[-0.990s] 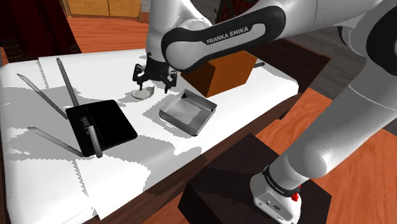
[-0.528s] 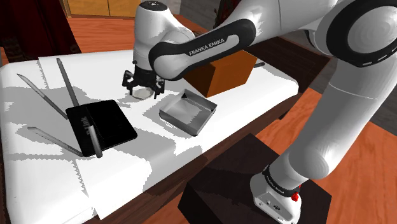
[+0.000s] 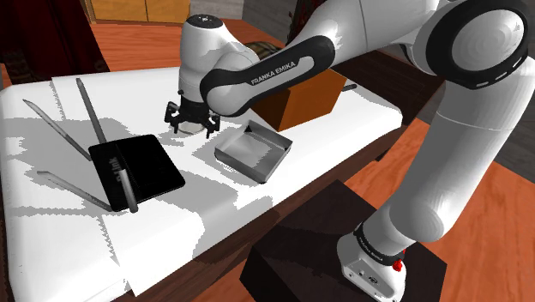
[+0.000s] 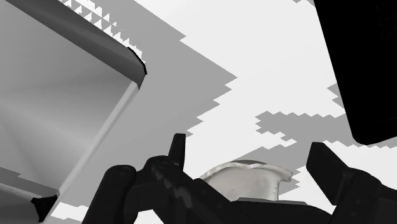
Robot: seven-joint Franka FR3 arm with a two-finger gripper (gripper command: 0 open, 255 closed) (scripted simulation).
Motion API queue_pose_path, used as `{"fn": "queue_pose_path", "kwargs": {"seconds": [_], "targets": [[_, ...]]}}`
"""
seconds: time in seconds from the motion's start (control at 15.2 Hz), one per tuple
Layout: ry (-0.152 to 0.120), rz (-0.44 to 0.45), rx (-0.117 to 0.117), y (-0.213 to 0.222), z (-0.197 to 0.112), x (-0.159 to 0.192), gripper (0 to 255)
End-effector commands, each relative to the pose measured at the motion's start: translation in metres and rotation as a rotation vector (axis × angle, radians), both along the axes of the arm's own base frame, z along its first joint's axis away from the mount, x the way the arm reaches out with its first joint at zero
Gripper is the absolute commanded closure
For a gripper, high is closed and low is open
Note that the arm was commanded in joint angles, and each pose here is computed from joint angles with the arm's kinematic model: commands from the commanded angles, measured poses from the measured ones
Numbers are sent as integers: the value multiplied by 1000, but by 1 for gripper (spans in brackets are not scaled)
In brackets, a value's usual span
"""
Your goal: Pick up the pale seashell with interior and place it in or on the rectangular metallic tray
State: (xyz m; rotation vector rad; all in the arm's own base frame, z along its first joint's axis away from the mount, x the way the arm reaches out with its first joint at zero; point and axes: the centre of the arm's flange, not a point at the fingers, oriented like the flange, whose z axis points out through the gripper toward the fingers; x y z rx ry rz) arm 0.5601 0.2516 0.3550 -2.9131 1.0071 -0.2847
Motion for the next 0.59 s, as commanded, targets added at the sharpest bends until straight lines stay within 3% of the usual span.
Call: {"fn": "queue_pose_path", "kwargs": {"seconds": [0.0, 0.13, 0.2, 0.53], "targets": [[0, 0, 0, 0, 0, 0, 0], [0, 0, 0, 0, 0, 0, 0], [0, 0, 0, 0, 0, 0, 255], [0, 0, 0, 0, 0, 0, 255]]}}
